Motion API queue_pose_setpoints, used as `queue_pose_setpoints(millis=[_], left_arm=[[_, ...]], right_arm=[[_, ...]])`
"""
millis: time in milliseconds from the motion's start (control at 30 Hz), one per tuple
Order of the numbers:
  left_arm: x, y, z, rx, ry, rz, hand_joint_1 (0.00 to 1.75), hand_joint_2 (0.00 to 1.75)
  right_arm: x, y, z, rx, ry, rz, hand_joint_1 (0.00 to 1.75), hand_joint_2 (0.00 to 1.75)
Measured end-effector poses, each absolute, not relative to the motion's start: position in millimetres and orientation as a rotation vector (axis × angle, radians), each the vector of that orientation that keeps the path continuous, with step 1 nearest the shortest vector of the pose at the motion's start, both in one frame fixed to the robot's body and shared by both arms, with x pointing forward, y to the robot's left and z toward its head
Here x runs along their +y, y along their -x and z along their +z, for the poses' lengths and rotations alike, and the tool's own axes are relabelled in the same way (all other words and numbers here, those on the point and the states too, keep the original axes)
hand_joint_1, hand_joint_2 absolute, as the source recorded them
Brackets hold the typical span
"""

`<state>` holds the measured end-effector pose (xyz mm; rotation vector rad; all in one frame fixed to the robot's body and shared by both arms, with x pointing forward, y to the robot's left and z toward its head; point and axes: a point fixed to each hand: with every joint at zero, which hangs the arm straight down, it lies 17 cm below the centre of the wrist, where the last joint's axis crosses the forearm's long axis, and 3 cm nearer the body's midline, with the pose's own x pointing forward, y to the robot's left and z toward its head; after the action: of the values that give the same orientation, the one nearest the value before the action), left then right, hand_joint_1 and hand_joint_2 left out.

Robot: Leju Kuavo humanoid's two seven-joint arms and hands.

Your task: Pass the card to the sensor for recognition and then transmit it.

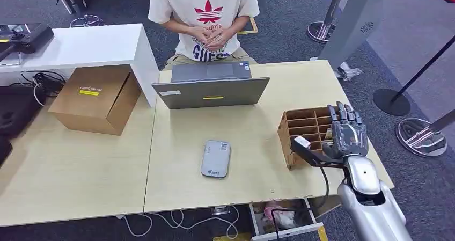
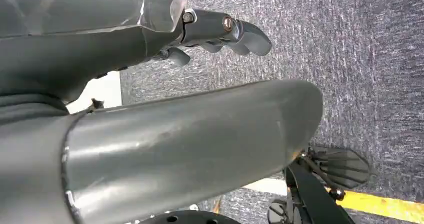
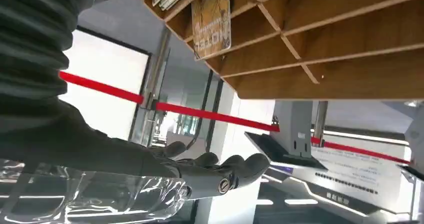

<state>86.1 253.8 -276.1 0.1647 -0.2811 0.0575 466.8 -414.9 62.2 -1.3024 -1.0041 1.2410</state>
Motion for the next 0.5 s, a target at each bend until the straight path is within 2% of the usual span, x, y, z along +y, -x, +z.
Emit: queue_pose_setpoints(millis=[500], left_arm=[[257, -87, -276, -0.275, -0.182, 0.068, 0.00, 0.00]], right_arm=[[-397, -472, 75, -1.122, 1.350, 1.233, 0.00, 1.75]])
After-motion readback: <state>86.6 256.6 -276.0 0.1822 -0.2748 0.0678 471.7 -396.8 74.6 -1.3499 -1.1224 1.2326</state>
